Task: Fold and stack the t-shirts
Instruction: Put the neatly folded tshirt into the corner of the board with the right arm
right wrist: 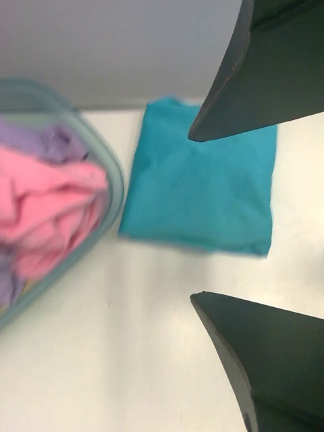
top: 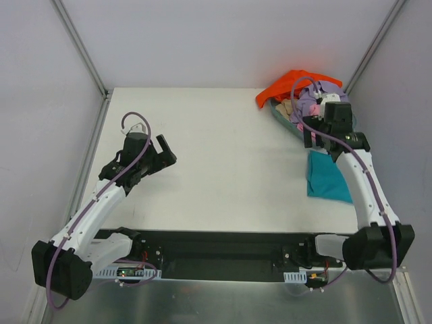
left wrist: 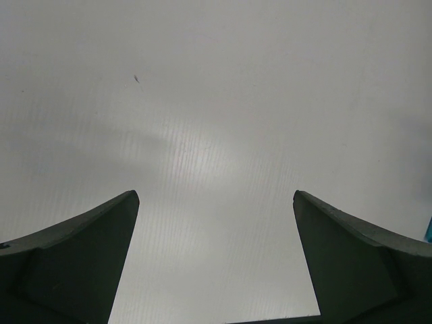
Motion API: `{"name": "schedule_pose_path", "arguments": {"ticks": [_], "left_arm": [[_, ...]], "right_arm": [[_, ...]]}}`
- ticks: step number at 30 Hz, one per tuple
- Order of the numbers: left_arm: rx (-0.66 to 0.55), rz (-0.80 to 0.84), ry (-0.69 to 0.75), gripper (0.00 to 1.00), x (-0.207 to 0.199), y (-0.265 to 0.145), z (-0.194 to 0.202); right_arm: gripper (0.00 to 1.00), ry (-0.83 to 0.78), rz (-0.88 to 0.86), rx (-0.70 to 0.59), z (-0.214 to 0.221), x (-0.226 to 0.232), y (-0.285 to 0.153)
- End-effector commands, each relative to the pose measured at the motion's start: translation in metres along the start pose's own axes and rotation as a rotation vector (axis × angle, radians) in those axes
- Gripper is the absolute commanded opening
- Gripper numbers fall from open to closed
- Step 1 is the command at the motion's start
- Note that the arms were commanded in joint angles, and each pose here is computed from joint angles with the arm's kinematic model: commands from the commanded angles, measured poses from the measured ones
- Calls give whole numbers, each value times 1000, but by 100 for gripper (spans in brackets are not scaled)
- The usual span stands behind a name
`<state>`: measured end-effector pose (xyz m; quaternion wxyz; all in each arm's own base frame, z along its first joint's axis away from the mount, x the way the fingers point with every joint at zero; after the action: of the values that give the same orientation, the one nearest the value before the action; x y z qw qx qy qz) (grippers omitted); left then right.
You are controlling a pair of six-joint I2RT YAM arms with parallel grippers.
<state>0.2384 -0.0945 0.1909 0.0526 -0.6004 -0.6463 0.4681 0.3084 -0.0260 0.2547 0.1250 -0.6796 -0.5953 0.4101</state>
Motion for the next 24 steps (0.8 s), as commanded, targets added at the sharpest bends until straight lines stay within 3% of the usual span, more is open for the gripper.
{"name": "schedule_pose_path", "arguments": {"ticks": [1,5,12,24], "left_arm": [[-65,12,29,99,-3,-16,-15],[-69,-18,33,99,8,-20,-9],[-75,-46,-2,99,26,-20,6],[-65,-45,-40,99,49,-21,32]], "right_arm": [[97,182,-281,-213,-8,48,-22],[97,272,-492,-346,-4,81,-32],[97,354,-589,-283,39,110,-23],[97,387,-592,-351,66,120,-24]]}}
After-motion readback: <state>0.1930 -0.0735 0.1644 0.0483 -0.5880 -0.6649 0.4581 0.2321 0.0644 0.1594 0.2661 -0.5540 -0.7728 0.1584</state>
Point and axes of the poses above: each gripper's point midway between its finger pads, its own y axis out along the fingers, its own x axis along the line the jaws close on, z = x × y, the point moved 5 cm from there along -y, back along the fingers, and after that the axes turned 7 degrees about -y, right-handed, at the moved point
